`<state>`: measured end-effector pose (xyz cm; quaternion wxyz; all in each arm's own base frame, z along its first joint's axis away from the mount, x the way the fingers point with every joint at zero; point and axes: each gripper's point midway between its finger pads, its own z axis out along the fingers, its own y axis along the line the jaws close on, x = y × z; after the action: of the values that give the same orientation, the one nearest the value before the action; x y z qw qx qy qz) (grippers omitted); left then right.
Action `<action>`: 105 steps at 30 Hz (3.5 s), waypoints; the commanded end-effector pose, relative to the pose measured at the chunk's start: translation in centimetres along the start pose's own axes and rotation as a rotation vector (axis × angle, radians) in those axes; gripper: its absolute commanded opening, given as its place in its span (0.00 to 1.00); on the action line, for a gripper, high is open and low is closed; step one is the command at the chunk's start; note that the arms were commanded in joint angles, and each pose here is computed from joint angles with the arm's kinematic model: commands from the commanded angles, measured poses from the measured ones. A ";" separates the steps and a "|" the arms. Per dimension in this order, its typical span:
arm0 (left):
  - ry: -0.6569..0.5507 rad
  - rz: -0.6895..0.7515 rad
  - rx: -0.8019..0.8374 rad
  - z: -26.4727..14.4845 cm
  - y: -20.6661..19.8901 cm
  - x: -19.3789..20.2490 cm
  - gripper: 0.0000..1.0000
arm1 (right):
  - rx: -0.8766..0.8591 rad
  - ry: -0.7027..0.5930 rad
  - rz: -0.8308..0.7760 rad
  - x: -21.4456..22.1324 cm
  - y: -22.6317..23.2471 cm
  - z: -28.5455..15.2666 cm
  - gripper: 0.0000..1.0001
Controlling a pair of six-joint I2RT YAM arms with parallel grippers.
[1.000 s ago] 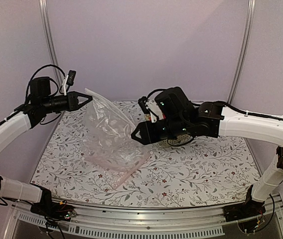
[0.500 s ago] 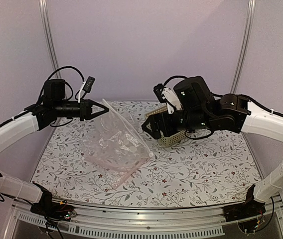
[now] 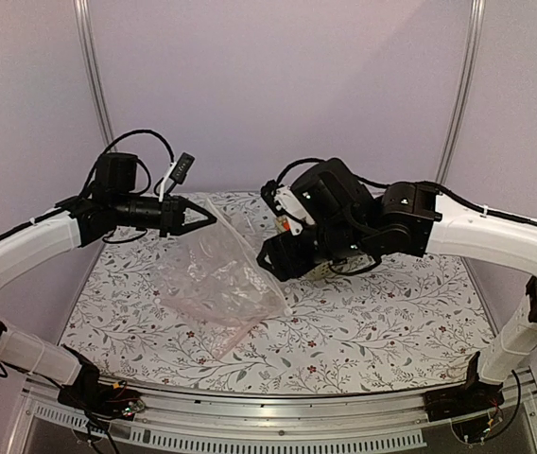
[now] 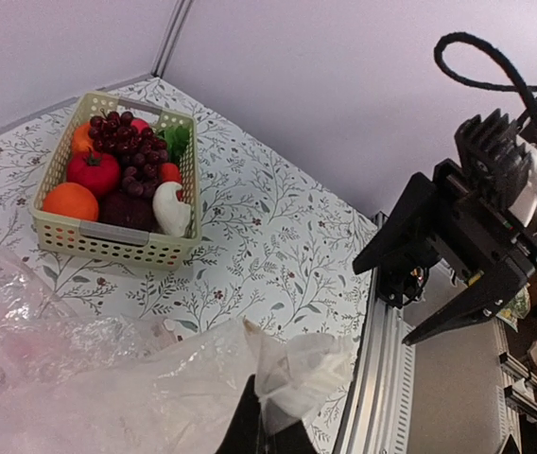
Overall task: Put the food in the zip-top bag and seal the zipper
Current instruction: Pass from the left arm to the right, then open the zipper food storage bag at the center of the board.
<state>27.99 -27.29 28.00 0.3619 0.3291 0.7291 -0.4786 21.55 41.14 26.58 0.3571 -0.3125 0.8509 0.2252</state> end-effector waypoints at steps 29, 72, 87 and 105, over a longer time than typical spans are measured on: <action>0.038 0.022 0.045 1.1 -1.4 0.4 0.00 | 0.073 0.064 -0.031 1.0 -0.5 3.3 0.34; -0.285 -0.110 -0.344 -1.4 -1.5 -3.8 0.64 | 0.071 0.008 0.188 -0.1 -2.4 4.1 0.00; -0.218 -0.285 -0.202 6.2 -4.5 0.2 0.57 | 0.025 -0.023 0.204 -0.6 -1.7 3.9 0.00; -0.085 -0.258 -0.392 7.6 -2.3 4.4 0.43 | 0.023 -0.037 0.194 -1.1 -1.7 3.8 0.00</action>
<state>25.40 -34.86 24.41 0.3883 0.1309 0.8112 -0.4171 25.08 42.97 22.99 0.3392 -0.2241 0.8810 0.2420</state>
